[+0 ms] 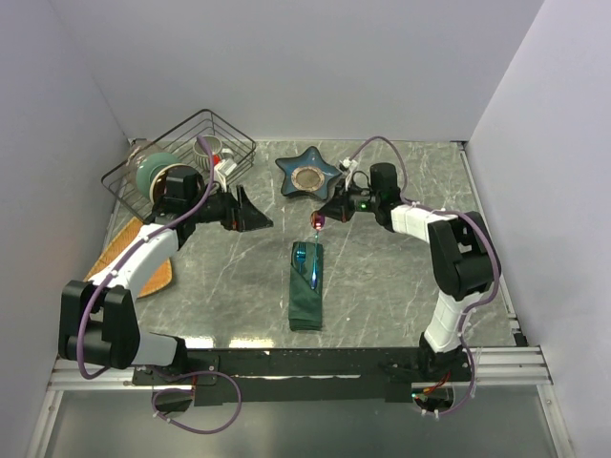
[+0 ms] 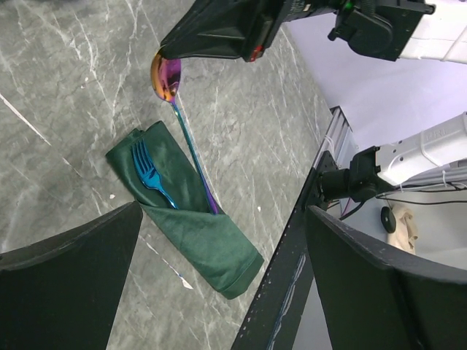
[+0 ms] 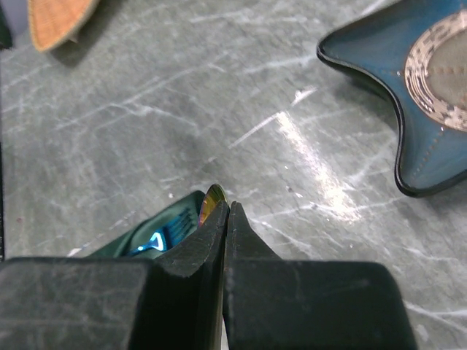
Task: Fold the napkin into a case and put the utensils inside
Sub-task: Insert the spoon into the folded napkin.
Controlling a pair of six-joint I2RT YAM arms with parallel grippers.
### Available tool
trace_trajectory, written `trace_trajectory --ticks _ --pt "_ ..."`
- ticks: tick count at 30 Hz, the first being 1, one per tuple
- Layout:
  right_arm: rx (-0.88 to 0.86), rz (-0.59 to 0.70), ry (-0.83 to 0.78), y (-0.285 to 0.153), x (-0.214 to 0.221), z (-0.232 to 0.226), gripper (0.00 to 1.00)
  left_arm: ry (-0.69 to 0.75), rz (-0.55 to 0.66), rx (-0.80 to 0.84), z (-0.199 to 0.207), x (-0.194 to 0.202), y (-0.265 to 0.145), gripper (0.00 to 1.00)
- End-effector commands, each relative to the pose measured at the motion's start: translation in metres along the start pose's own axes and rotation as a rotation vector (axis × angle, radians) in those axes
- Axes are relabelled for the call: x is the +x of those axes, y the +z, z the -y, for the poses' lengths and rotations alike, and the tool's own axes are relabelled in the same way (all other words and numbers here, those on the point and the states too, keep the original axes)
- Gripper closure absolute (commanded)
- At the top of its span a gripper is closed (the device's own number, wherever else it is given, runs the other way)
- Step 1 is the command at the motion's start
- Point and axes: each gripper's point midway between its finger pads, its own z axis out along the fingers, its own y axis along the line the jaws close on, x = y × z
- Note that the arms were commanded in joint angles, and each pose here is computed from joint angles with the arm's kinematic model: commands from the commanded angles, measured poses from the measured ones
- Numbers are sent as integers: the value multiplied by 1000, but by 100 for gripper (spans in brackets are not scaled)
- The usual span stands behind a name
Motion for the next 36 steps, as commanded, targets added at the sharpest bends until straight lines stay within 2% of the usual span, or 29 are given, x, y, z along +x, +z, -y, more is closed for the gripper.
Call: trace_trajectory --ticks 1,18,36 --pt "17 26 -96 7 -22 8 100 46 32 21 9 -16 -2 1" --pt "-28 -15 -65 15 -8 1 100 21 13 11 1 -20 2 1" --pt "-51 9 33 12 16 -27 100 47 16 7 5 -12 -4 1"
